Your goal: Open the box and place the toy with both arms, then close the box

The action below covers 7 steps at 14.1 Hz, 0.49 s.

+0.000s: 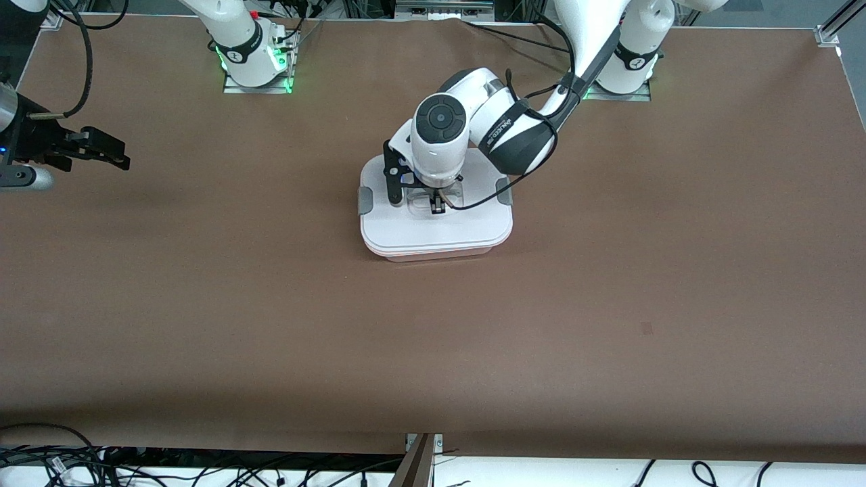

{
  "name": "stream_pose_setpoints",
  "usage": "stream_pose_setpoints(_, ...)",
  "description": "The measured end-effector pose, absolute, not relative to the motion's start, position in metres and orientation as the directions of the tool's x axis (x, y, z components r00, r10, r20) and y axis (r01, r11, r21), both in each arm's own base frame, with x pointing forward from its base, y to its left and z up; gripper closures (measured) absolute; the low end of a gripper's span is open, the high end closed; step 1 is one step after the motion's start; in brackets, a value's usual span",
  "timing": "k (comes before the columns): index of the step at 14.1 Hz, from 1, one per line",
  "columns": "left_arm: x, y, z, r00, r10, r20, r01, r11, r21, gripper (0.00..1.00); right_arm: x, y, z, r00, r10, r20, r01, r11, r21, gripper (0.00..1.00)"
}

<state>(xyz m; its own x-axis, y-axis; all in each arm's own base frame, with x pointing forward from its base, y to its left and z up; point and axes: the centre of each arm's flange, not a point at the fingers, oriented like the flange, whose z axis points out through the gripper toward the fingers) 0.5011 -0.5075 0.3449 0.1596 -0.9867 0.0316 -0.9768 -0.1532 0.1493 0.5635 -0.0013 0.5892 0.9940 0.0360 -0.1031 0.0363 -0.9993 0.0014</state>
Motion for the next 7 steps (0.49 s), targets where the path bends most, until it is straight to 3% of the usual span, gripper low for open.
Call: stream_pose_setpoints(7,0.5017,-0.5071,0.3446,0.191,-0.981,0.029,-0.971,-0.185,0.149,0.93,0.5657,-0.0011,0.5902,0.994,0.036,-0.100,0.037,-0.999,0.002,0.00)
